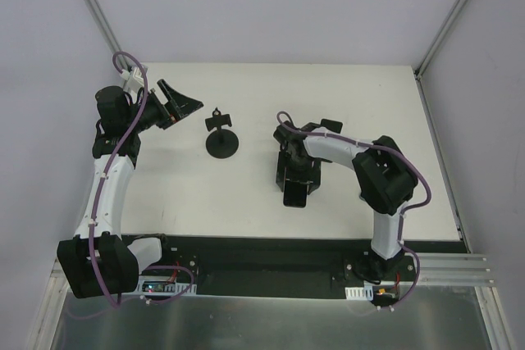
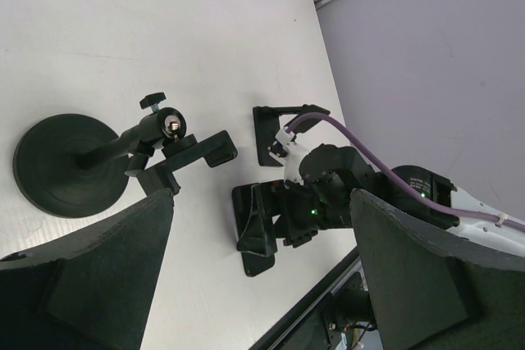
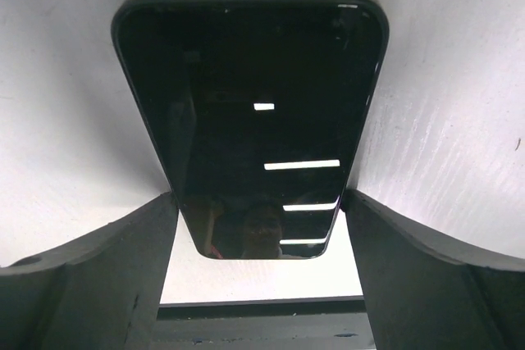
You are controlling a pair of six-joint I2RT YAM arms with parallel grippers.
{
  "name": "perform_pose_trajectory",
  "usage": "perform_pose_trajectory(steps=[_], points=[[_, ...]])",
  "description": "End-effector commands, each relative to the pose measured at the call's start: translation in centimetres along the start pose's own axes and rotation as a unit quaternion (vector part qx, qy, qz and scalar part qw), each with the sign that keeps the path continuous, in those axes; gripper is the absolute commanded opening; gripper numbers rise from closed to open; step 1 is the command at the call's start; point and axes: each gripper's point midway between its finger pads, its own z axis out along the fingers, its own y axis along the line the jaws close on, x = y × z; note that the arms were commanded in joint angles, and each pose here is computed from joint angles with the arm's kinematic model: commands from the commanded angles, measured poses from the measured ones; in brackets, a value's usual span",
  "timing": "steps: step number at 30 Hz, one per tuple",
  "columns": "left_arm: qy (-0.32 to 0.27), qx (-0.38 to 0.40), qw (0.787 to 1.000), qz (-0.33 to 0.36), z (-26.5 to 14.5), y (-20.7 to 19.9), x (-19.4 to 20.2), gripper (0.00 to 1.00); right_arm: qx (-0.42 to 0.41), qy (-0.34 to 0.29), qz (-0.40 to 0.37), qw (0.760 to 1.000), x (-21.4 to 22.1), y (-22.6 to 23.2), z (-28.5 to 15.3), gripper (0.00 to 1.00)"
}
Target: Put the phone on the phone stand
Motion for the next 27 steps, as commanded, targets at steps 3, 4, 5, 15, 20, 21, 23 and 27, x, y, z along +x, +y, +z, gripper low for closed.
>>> perform_pose_trajectory(steps=[3, 4, 5, 15, 20, 21, 23, 27], points=[[-0.007, 0.015, 1.000, 0.013, -0.2, -0.6, -0.5, 0.87, 0.042, -0.004, 0.002, 0.999, -0.9, -0.8, 1.5, 0.82], [-0.006, 0.014, 1.000, 0.012, -0.1, -0.5, -0.4, 0.87, 0.043, -0.003, 0.003, 0.999, -0.8, -0.8, 1.6, 0.81], [-0.005, 0.015, 1.000, 0.011, -0.1, -0.5, -0.4, 0.87, 0.042, 0.000, 0.003, 0.999, -0.7, -0.8, 1.7, 0.78], [-0.006, 0.014, 1.000, 0.012, -0.1, -0.4, -0.4, 0.87, 0.006, -0.012, -0.002, 1.000, -0.9, -0.2, 1.6, 0.50], [-0.006, 0.015, 1.000, 0.013, -0.1, -0.5, -0.4, 0.87, -0.001, -0.037, 0.001, 0.999, -1.4, -0.4, 1.1, 0.11], [-0.007, 0.014, 1.000, 0.012, -0.1, -0.5, -0.4, 0.87, -0.003, -0.044, -0.001, 0.999, -1.5, -0.5, 0.8, 0.03], [-0.007, 0.014, 1.000, 0.012, -0.1, -0.5, -0.4, 0.87, 0.007, -0.068, -0.003, 0.998, -2.0, -0.8, 0.3, 0.01], [-0.007, 0.013, 1.000, 0.011, -0.1, -0.3, -0.4, 0.87, 0.013, -0.142, -0.023, 0.990, -3.3, -1.4, -2.5, 0.01]])
